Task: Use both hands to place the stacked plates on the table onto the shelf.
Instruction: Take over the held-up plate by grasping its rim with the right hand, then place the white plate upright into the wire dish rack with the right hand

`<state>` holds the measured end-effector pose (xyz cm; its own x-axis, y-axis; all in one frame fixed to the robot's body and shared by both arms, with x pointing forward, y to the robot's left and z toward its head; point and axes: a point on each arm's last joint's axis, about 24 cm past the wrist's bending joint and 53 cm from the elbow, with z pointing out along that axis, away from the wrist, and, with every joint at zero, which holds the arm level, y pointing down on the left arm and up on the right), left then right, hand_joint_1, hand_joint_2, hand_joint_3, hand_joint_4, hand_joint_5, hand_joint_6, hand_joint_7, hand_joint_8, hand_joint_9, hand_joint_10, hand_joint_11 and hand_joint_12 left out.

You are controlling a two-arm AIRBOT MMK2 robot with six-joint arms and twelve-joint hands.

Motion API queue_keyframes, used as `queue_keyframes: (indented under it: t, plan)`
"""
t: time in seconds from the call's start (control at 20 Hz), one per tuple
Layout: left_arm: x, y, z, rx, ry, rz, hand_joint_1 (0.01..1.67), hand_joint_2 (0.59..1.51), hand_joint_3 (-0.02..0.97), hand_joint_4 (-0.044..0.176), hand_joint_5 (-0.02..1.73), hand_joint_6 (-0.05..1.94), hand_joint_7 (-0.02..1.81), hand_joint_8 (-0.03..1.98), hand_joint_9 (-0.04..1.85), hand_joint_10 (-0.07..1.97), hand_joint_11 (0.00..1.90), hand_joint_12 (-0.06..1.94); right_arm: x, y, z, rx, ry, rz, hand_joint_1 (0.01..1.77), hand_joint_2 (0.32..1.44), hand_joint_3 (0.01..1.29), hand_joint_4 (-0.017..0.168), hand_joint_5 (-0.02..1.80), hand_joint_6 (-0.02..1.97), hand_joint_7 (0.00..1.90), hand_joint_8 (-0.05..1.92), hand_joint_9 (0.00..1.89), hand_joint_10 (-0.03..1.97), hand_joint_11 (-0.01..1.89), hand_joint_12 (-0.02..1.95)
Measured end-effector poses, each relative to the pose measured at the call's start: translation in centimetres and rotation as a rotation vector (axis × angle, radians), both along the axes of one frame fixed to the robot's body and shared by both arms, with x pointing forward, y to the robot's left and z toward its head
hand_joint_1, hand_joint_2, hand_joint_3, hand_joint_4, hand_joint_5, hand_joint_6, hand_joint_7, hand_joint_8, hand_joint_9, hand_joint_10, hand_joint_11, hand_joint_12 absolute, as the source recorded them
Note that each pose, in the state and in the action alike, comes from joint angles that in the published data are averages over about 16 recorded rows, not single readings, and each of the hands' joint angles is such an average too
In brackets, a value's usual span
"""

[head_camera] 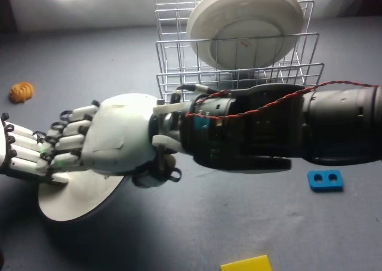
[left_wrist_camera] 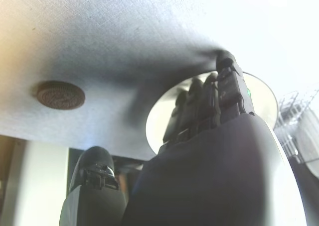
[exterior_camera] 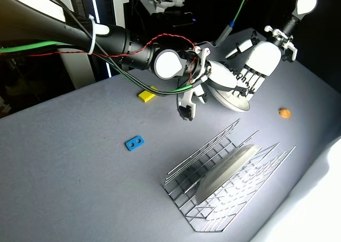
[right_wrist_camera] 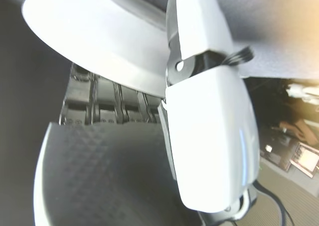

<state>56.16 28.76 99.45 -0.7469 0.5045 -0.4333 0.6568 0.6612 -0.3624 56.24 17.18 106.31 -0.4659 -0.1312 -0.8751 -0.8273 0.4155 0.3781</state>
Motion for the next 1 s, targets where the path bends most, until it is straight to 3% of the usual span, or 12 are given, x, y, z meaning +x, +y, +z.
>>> queue_keyframes:
  t: [0.25, 0.45, 0.75, 1.0]
  plan:
    - [0.0, -0.1, 0.0, -0.001, 0.0, -0.001, 0.01, 1.128, 0.011, -0.005, 0.01, -0.02, -0.01, -0.01, -0.03, -0.06, 0.03, 0.04, -0.2, 0.7, -0.1, 0.021, -0.015, 0.018, 1.42, 0.98, 0.02, 0.002, 0.36, 0.05, 0.38, 0.02, 0.39, 0.08, 0.22, 0.95]
    - [0.1, -0.2, 0.1, -0.003, -0.002, -0.006, 0.01, 1.128, 0.011, -0.006, 0.01, -0.02, -0.01, -0.01, -0.02, -0.06, 0.03, 0.04, -0.3, 0.9, -0.1, 0.041, -0.028, 0.029, 1.42, 0.96, 0.01, 0.0, 0.56, 0.18, 0.62, 0.1, 0.64, 0.18, 0.48, 1.03]
    - [0.5, -1.4, 1.0, -0.029, -0.024, -0.025, 0.01, 1.129, 0.011, -0.005, 0.03, -0.02, 0.0, -0.01, -0.01, -0.06, 0.03, 0.04, 0.0, 0.6, 0.0, 0.067, -0.044, 0.034, 1.4, 0.92, 0.01, -0.003, 0.81, 0.4, 0.94, 0.22, 1.01, 0.18, 0.89, 0.98]
    - [1.5, -3.1, 2.9, -0.084, -0.067, -0.039, 0.01, 1.135, 0.011, -0.002, 0.04, 0.0, 0.01, 0.0, 0.0, -0.06, 0.02, 0.02, 0.4, 0.3, 0.5, 0.084, -0.043, 0.025, 1.37, 0.89, 0.01, -0.005, 0.88, 0.58, 1.04, 0.32, 1.17, 0.13, 1.08, 0.9]
